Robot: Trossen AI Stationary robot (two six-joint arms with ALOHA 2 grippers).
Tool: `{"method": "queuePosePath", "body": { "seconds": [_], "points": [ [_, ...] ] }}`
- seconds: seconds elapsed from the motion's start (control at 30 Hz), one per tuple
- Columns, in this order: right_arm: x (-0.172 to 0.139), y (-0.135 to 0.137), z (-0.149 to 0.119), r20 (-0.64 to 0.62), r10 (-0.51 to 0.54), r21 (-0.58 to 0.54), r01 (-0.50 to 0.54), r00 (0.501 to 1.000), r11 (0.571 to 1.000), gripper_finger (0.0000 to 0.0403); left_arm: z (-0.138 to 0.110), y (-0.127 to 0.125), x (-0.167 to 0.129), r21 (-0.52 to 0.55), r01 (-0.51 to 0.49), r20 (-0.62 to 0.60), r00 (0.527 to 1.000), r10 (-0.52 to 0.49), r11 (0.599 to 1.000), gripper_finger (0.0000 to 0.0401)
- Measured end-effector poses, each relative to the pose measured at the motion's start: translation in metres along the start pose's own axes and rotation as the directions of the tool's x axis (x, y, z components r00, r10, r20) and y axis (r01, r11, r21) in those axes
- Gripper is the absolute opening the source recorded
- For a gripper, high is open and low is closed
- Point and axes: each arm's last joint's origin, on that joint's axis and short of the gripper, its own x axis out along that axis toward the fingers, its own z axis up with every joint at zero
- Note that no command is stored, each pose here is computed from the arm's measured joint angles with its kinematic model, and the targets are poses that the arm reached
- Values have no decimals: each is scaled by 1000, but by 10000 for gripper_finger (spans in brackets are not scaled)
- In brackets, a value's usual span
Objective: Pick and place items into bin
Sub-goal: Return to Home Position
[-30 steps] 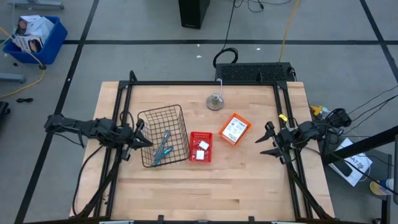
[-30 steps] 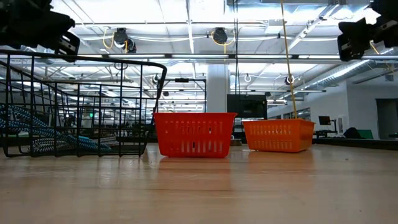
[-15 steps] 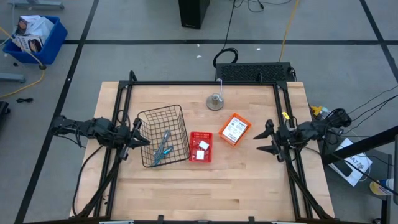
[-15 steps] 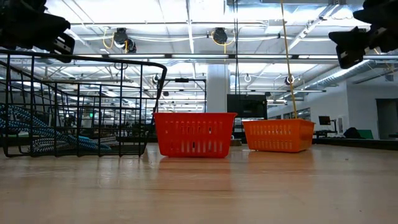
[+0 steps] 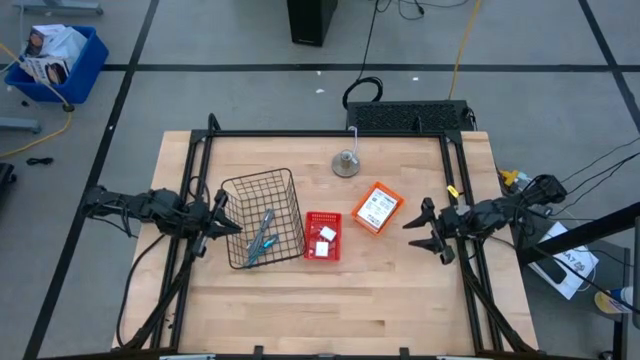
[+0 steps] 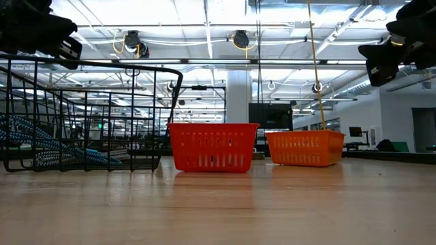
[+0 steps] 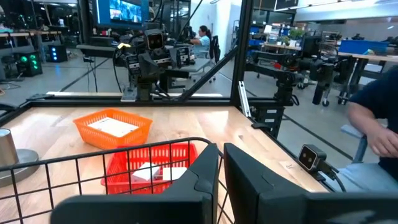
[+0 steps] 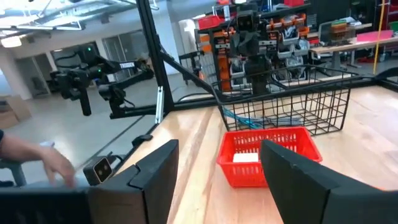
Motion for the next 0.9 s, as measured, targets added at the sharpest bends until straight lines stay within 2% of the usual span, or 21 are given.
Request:
{"method": "queuePosePath", "body": {
  "seconds": [0.23, 0.9],
  "points": [
    [0, 2, 13, 134, 20, 31, -24, 991, 999, 219, 0, 0, 0, 0, 0, 1, 1000, 0, 1000, 31],
    [0, 2, 13, 129, 20, 30, -24, 991, 999, 219, 0, 0, 0, 1, 0, 1, 1000, 0, 1000, 31]
  ]
}}
